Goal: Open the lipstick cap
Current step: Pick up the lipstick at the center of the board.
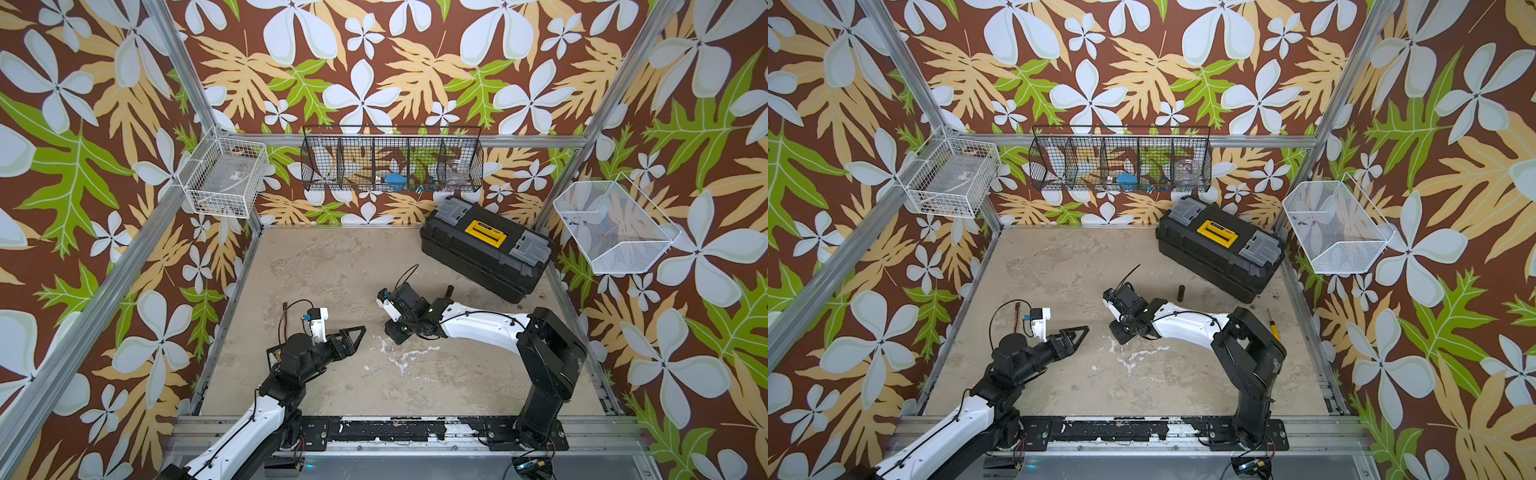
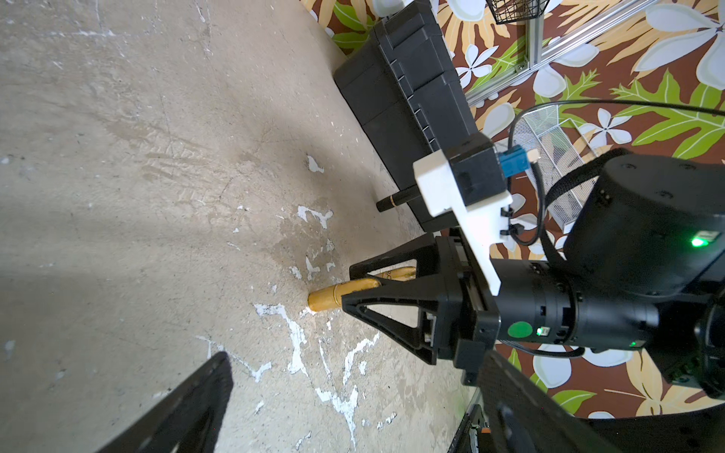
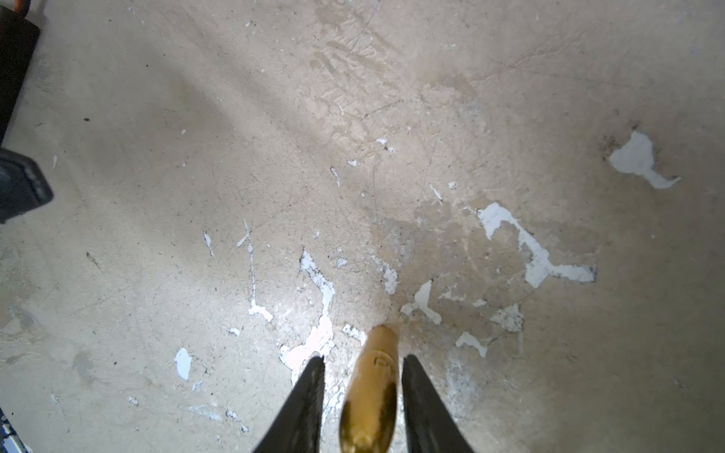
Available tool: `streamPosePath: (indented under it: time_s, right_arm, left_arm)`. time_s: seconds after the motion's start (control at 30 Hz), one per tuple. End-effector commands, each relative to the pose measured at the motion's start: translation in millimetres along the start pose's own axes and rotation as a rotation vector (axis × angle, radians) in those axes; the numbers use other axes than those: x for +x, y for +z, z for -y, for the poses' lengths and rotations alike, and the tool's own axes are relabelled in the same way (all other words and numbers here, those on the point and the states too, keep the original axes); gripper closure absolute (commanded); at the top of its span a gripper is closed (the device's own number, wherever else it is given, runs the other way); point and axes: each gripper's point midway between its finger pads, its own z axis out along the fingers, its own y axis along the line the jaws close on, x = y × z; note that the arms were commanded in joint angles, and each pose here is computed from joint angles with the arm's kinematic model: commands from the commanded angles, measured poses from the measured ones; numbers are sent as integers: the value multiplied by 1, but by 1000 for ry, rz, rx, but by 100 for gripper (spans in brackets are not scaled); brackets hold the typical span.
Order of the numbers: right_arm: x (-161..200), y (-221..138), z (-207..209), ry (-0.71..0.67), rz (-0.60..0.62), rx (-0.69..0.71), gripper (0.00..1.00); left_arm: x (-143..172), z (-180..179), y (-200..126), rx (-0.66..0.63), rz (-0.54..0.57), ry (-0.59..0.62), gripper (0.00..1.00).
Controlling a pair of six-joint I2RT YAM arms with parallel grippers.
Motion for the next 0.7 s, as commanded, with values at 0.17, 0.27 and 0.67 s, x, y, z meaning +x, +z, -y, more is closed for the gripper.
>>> streamPosePath:
  time_s: [0.17,0.27,0.67]
  right_arm:
    - [1,4,3,3,8,14,76]
    - [0,3,3,2,12,18,77]
    - [-33,-47,-6,15,112,-50,82]
  left_arm:
    - [-4,4,0,7,12,30,0]
    - [-5,4,0,5,13,32,0]
    - [-23,26,0,40,47,69,0]
